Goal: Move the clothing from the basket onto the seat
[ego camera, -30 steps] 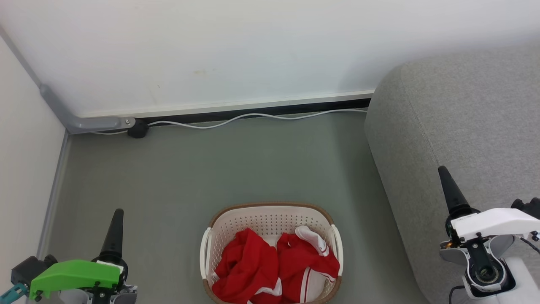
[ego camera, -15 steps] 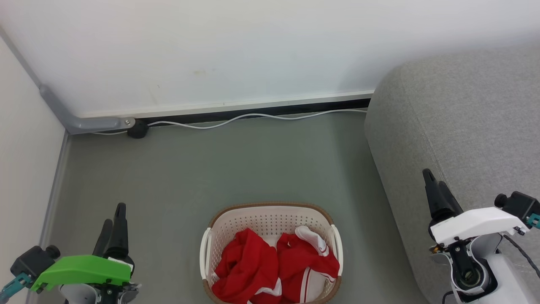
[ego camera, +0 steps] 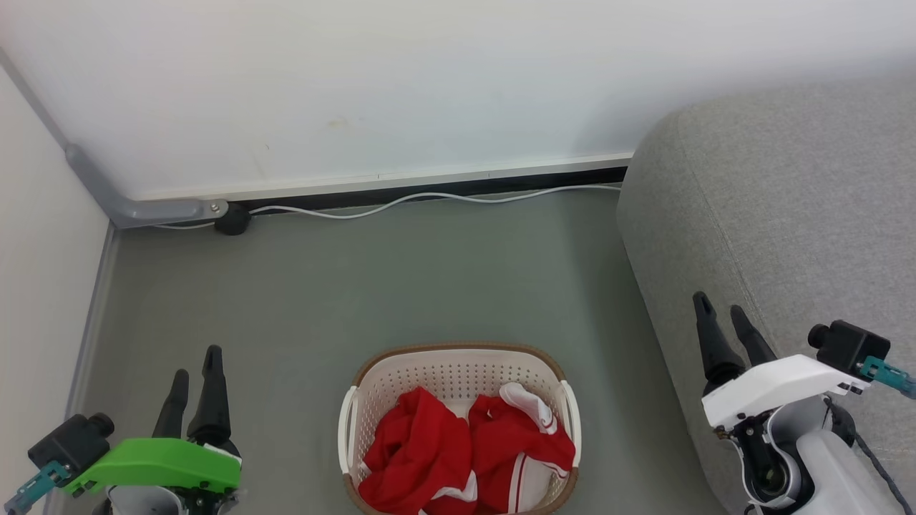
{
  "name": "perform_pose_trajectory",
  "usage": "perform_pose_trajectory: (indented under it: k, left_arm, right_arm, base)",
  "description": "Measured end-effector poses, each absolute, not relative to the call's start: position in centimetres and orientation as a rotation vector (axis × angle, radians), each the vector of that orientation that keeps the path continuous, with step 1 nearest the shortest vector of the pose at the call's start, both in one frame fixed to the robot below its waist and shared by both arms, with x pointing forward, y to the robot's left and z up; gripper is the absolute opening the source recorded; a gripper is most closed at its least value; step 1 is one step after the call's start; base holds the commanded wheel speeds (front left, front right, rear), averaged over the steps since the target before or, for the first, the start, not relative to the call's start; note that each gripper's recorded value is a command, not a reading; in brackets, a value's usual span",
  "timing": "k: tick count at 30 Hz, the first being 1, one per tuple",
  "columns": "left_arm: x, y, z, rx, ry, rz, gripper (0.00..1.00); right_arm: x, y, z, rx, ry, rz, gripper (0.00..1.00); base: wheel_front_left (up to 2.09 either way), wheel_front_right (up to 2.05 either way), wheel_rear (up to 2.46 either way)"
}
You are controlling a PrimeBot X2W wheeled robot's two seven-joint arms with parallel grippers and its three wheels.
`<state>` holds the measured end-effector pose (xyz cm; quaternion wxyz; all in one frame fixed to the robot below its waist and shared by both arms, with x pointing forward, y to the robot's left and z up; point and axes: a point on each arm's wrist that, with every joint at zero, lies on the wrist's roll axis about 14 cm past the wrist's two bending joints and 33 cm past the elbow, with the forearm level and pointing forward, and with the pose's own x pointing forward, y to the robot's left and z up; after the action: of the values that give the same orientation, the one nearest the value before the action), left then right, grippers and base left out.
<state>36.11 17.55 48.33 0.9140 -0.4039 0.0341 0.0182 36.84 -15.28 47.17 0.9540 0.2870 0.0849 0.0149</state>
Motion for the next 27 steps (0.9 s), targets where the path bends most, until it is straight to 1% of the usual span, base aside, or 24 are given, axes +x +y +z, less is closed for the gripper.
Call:
perform_pose_trajectory:
  k: [27]
  left_arm:
    - [35.8,15.8,49.8,-0.465,-0.008,-0.06,1.0]
  right_arm:
    - [36.4,-15.4,48.2,0.227,0.076,0.066,1.0]
  base:
    - [0.0,0.0,0.0]
